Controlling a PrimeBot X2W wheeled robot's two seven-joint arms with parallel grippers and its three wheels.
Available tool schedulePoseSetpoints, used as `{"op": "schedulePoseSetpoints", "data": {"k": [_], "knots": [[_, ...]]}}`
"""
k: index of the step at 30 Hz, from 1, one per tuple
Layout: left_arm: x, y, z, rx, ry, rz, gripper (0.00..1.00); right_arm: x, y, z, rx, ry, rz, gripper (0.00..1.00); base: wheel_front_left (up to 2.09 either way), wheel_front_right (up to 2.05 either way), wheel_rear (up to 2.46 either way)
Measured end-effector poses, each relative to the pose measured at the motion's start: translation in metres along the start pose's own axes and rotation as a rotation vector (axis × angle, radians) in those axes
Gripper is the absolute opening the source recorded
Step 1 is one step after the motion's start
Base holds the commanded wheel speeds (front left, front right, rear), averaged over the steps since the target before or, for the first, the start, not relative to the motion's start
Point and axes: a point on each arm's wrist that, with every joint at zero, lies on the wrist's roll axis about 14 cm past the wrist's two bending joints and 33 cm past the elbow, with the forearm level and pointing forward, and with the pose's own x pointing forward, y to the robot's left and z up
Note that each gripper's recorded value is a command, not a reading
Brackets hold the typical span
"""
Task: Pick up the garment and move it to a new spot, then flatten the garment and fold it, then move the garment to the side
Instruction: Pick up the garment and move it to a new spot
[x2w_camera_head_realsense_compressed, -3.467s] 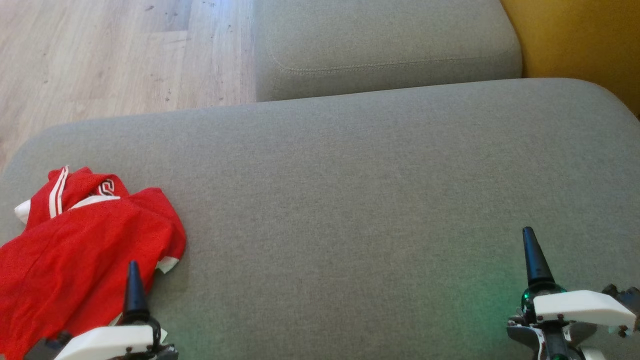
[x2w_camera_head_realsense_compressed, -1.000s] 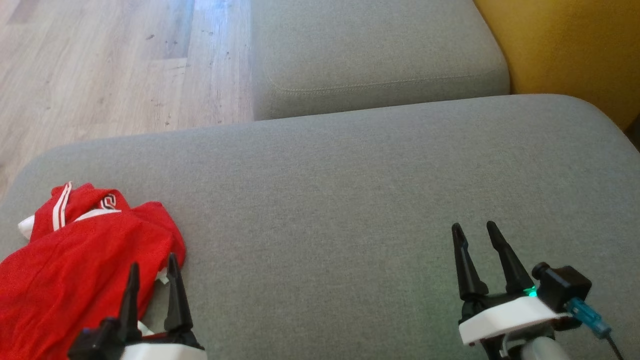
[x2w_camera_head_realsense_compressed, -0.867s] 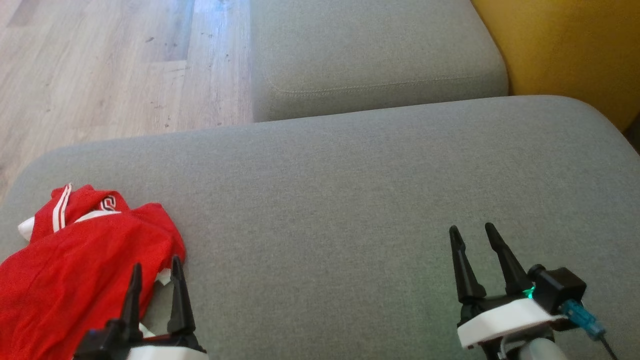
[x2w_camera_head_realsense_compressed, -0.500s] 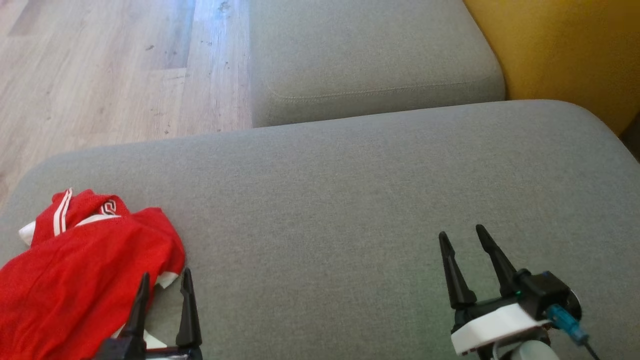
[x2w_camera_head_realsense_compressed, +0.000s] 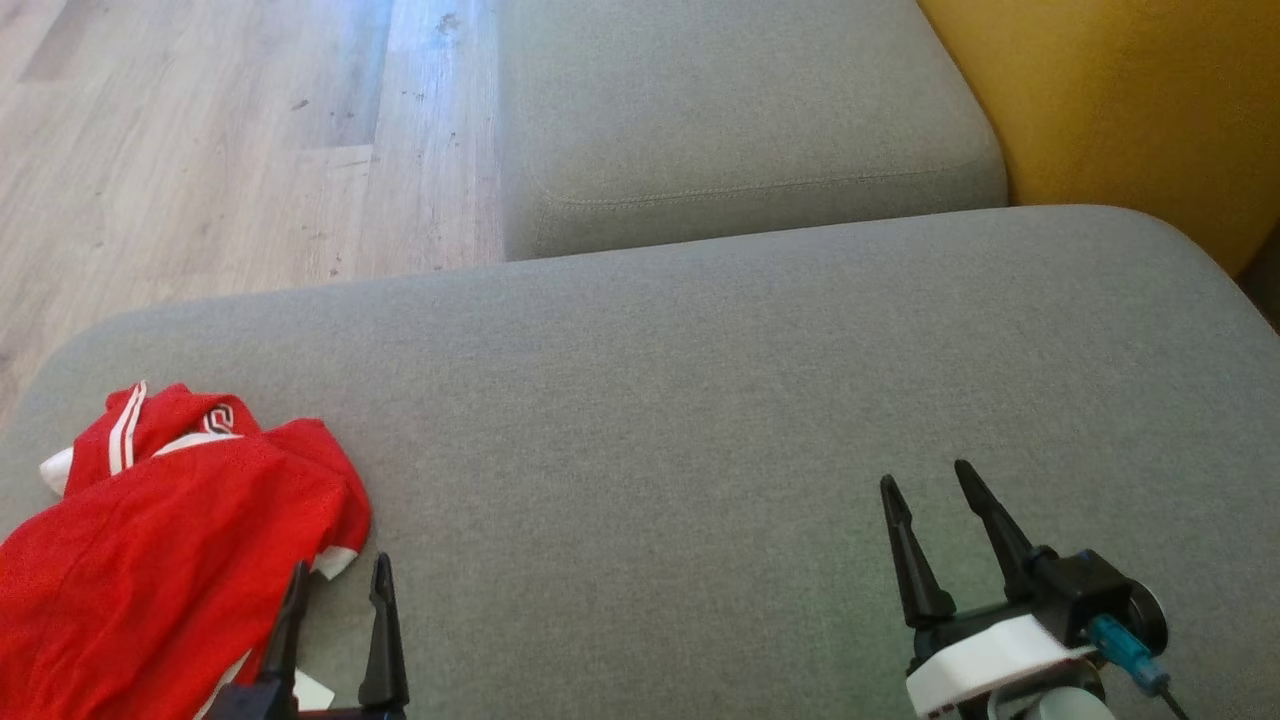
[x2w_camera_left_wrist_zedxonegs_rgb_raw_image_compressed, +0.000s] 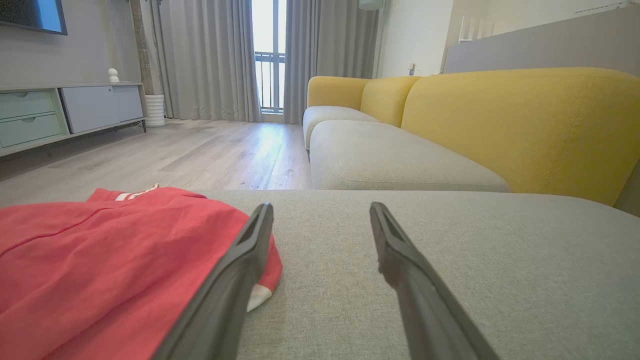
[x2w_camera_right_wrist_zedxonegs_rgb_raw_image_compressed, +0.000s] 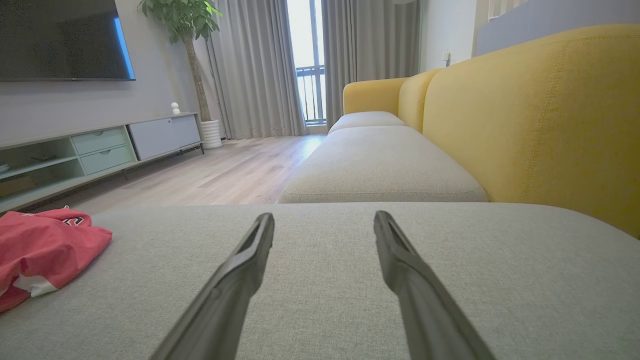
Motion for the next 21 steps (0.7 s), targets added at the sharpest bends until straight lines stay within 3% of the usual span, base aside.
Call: {"op": "schedulePoseSetpoints", "data": {"k": [12, 21], "knots": [[-0.006, 0.007, -0.004, -0.002, 0.009, 0.026, 1.00, -0.003, 0.006, -0.010, 0.003, 0.031, 0.019, 1.00, 0.00, 0.00, 0.00], [-0.038, 0.049, -0.003, -0.004, -0.008, 0.181, 1.00, 0.003, 0.044, -0.023, 0.006, 0.076, 0.146, 1.00, 0.00, 0.00, 0.00]]}}
